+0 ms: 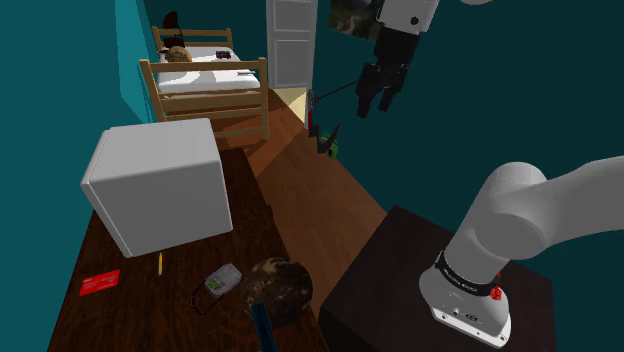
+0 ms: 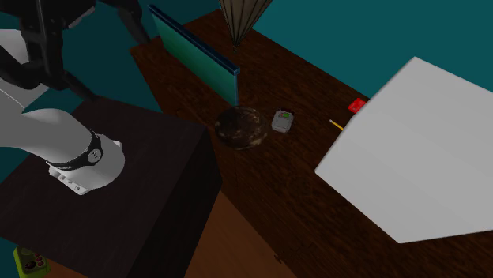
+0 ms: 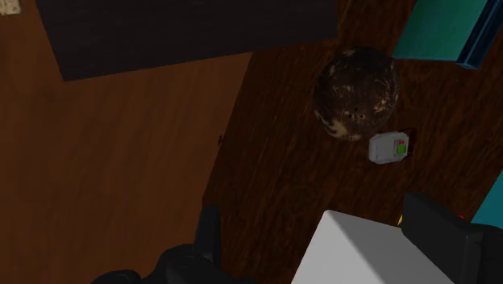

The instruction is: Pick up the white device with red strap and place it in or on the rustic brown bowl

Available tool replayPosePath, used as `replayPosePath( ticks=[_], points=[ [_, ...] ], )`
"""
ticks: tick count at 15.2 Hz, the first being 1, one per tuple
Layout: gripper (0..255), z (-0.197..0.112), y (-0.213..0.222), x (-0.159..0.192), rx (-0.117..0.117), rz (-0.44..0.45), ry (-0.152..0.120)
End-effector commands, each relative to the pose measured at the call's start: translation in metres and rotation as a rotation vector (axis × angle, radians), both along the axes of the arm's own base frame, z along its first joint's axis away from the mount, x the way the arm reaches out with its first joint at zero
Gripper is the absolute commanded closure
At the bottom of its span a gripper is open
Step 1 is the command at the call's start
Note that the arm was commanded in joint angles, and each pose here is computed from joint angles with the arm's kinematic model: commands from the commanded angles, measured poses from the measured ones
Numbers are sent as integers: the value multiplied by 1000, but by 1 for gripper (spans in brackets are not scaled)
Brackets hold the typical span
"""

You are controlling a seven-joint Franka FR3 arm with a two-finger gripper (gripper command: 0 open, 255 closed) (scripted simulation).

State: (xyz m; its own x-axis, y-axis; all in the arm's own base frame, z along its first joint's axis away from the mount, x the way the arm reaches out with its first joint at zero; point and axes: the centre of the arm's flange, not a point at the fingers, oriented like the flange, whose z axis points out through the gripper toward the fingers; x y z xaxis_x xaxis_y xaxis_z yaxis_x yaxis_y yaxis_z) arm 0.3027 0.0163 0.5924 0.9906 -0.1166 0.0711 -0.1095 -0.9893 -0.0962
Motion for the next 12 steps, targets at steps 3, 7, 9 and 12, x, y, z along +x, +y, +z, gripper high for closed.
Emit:
replayPosePath(
  ticks=[3, 7, 9, 12],
  points=[
    [0, -16, 11, 20, -6, 47, 6],
    [0, -48, 34, 58, -18, 140, 17],
    [0, -64, 47, 76, -24, 187, 23],
    [0, -89, 68, 102, -33, 257, 32]
  ],
)
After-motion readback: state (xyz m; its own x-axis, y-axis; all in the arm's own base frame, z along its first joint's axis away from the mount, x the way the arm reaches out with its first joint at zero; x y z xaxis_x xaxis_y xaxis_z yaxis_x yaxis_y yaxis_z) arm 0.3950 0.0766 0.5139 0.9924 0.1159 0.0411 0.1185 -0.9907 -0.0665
